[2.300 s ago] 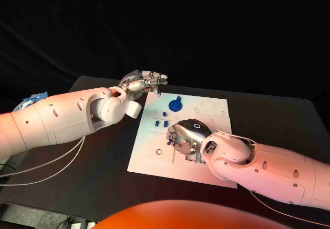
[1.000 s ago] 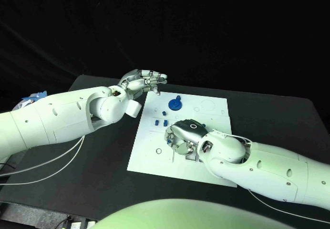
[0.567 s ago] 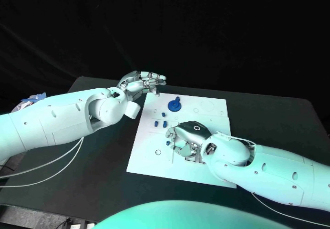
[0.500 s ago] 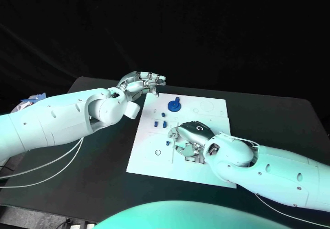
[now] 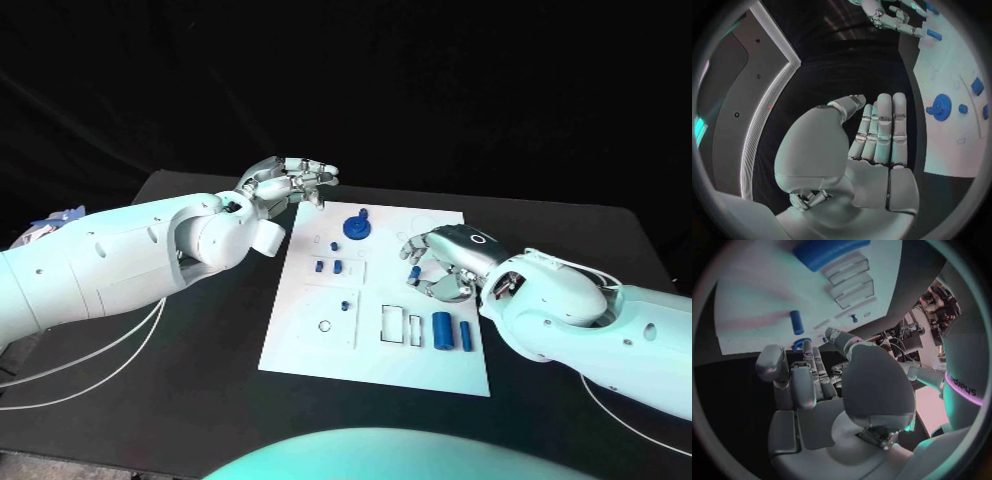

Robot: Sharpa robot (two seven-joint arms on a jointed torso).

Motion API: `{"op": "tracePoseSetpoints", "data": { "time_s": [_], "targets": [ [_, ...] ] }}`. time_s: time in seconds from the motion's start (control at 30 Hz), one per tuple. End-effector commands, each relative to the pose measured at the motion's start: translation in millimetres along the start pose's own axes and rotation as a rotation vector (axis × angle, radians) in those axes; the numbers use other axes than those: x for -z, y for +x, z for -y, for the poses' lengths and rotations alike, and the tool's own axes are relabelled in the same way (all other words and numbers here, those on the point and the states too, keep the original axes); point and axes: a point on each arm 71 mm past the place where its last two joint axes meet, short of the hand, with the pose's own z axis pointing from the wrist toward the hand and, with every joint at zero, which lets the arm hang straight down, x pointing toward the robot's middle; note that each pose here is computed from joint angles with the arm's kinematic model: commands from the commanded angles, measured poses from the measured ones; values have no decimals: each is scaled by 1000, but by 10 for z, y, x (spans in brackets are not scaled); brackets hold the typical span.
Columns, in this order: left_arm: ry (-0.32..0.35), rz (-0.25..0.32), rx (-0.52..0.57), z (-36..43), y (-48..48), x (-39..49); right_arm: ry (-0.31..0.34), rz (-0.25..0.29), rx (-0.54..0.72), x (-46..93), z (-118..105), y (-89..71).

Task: Assemble the parts on the task board

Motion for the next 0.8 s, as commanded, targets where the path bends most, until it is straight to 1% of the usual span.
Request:
{"op": "tracePoseSetpoints", "data": {
  "time_s": [0.03, 0.13, 0.3, 0.8],
  "targets": [
    [5, -18, 3, 5, 18, -1, 44, -81, 2, 15, 138, 24],
    [4, -19, 4, 3, 19, -1, 61, -101, 9, 17, 215, 20],
    [3, -19, 4, 0, 16, 0, 68, -117, 4, -4, 248, 29],
    [1, -20, 4, -2, 12, 5, 52, -118, -27, -132, 193, 115]
  ]
}}
